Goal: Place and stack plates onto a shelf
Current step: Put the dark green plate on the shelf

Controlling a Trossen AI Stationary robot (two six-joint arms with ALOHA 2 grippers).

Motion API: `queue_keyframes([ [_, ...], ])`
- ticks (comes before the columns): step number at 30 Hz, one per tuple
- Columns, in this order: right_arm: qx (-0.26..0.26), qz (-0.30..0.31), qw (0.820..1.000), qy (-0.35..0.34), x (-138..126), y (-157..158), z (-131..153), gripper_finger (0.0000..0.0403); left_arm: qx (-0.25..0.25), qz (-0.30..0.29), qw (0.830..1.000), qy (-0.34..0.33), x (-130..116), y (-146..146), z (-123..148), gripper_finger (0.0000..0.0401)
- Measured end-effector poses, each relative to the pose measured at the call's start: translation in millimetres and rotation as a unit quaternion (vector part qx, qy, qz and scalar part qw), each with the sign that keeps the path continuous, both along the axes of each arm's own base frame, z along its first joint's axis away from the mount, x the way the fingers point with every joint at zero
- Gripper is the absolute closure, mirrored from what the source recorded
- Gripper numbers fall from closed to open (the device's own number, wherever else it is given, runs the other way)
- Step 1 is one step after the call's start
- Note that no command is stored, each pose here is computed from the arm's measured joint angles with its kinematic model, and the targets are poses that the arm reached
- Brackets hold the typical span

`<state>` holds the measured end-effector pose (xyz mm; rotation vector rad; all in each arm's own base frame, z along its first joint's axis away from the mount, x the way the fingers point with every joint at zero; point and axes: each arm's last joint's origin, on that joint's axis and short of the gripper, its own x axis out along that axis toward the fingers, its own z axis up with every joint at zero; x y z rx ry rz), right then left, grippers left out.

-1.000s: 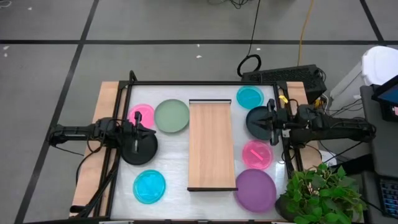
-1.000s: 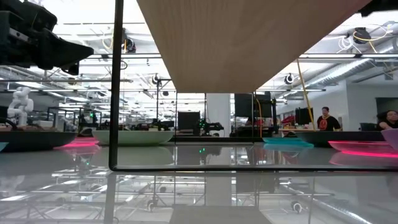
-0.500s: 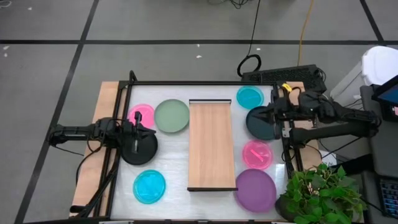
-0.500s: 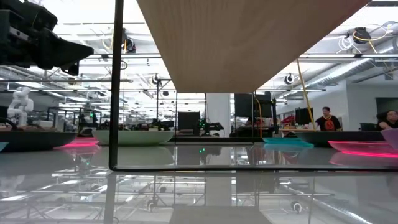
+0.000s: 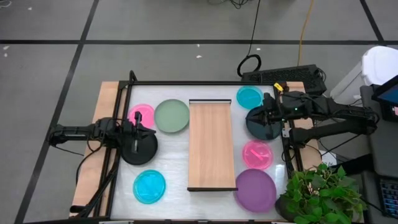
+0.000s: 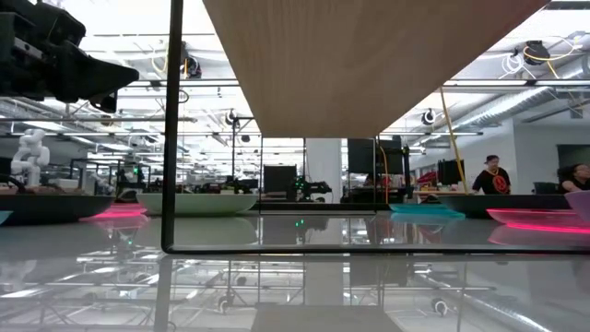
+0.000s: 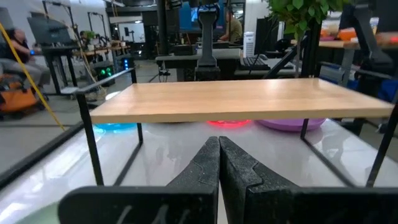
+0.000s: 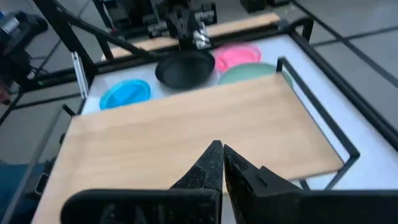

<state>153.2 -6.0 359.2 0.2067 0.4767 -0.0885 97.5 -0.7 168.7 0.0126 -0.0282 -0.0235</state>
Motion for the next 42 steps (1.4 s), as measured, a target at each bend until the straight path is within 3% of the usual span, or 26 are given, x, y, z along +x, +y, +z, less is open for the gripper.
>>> queue_keyframes([
  [8,0.030,-0.017,0.999,0.032,1,0,-6,0.0403,-0.055,-0.003,0.998,-0.014,-2,0,11,0.0398],
  [18,0.076,-0.047,0.989,0.114,-9,0,-19,0.0403,-0.071,-0.013,0.996,-0.043,-6,-1,88,0.0398],
  [24,0.098,-0.063,0.984,0.134,-9,0,-30,0.0403,-0.069,-0.017,0.997,0.016,6,-1,135,0.0398],
  [32,0.122,-0.090,0.970,0.192,-7,0,-68,0.0403,-0.079,-0.008,0.988,0.133,39,-1,187,0.0398],
  [39,0.154,-0.123,0.956,0.219,-4,0,-109,0.0403,-0.075,-0.014,0.982,0.172,74,-4,214,0.0398],
  [42,0.166,-0.136,0.951,0.223,-3,0,-125,0.0403,-0.075,-0.018,0.977,0.200,86,-7,214,0.0398],
])
